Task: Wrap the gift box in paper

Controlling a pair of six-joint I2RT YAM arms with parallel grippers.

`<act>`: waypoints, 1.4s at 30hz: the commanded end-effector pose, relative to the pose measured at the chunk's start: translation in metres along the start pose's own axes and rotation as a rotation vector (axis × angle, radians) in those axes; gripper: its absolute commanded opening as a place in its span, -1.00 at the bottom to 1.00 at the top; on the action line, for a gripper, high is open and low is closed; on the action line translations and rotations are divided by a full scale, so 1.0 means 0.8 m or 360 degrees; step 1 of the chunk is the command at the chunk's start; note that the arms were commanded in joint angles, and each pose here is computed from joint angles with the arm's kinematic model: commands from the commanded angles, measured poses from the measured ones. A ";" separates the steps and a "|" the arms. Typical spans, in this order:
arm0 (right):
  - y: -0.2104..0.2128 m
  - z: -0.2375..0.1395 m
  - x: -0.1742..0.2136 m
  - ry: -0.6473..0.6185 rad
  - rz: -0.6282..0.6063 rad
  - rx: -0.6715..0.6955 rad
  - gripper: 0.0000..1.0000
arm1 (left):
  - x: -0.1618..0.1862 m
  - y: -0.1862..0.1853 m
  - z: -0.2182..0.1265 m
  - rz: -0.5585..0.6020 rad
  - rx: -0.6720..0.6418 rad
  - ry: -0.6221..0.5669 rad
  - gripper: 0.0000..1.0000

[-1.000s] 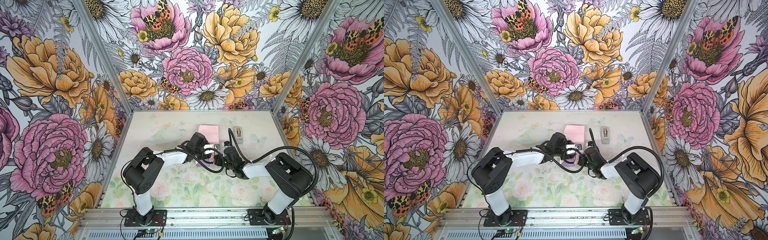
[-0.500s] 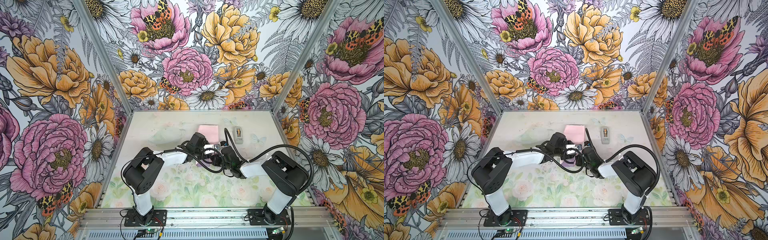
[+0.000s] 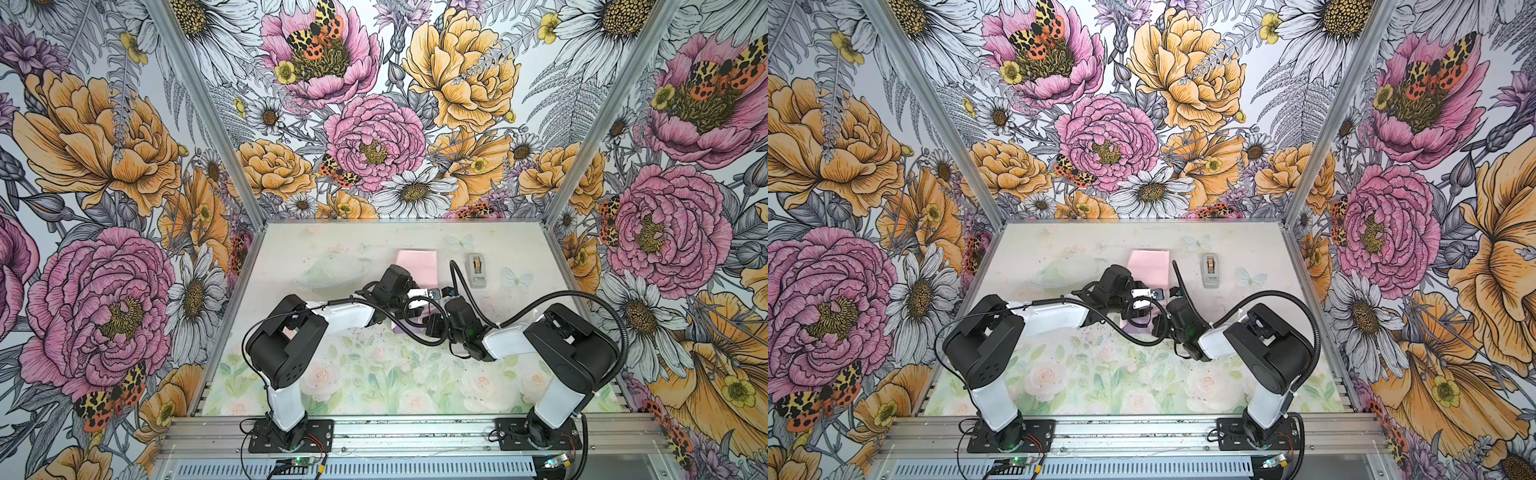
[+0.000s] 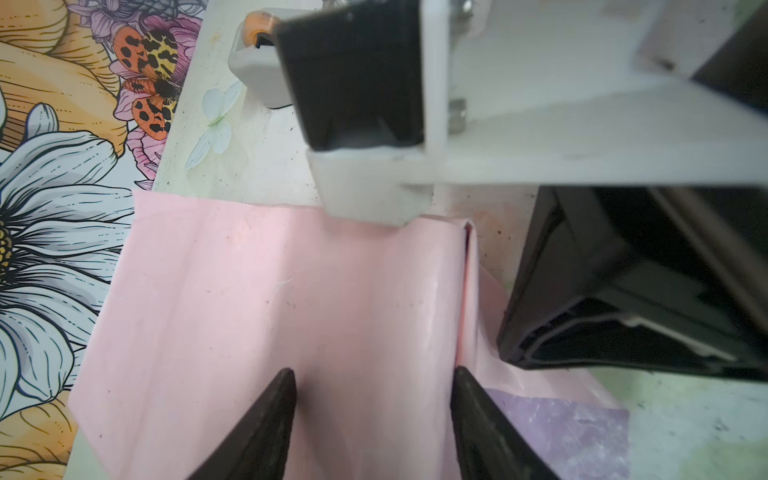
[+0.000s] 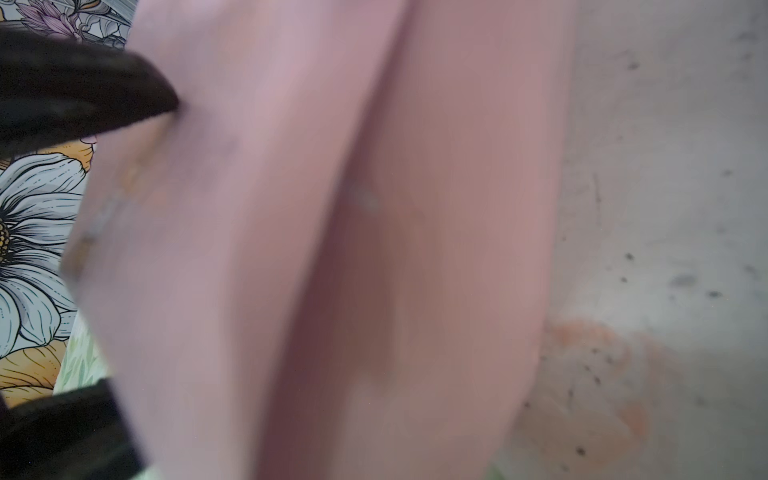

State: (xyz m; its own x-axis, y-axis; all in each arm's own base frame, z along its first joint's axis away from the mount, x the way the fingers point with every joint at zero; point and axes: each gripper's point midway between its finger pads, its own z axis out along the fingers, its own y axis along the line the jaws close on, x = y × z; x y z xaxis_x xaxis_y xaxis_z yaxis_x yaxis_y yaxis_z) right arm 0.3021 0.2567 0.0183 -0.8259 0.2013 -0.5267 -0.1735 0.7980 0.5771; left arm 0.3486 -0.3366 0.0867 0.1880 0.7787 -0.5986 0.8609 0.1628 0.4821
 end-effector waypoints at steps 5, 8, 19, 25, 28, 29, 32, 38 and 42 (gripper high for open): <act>-0.004 -0.015 0.006 0.0012 -0.0026 0.0043 -0.78 | 0.002 -0.009 0.005 -0.0047 0.0043 -0.0025 0.19; 0.002 -0.017 -0.011 -0.0062 -0.0006 0.0018 -0.71 | 0.002 -0.009 0.005 -0.0046 0.0046 -0.0025 0.19; 0.009 0.002 -0.040 -0.0148 0.0053 -0.0014 -0.88 | 0.003 -0.010 0.005 -0.0049 0.0048 -0.0026 0.18; 0.011 0.010 -0.046 -0.0153 0.0048 -0.0011 -0.90 | 0.002 -0.009 0.004 -0.0050 0.0048 -0.0030 0.17; 0.009 0.015 -0.046 -0.0141 0.0044 0.0003 -0.90 | 0.002 -0.009 0.004 -0.0054 0.0049 -0.0031 0.17; 0.005 0.018 -0.044 -0.0126 0.0048 0.0026 -0.90 | 0.002 -0.010 0.004 -0.0053 0.0050 -0.0030 0.17; -0.009 0.023 -0.033 -0.0081 0.0059 0.0089 -0.91 | 0.001 -0.009 0.004 -0.0053 0.0049 -0.0033 0.18; -0.035 0.014 -0.005 -0.0007 0.0063 0.0190 -0.93 | 0.002 -0.009 0.004 -0.0057 0.0049 -0.0031 0.17; -0.047 0.000 0.002 0.0003 0.0043 0.0261 -0.93 | 0.002 -0.009 0.004 -0.0060 0.0051 -0.0033 0.17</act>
State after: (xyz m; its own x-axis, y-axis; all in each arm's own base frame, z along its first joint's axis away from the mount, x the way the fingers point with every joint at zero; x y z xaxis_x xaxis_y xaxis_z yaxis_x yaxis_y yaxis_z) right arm 0.3231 0.2514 0.0178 -0.8044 0.2523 -0.5379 -0.1212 0.8166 0.5643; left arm 0.3485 -0.3374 0.0874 0.1754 0.7726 -0.6102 0.8641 0.1761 0.4714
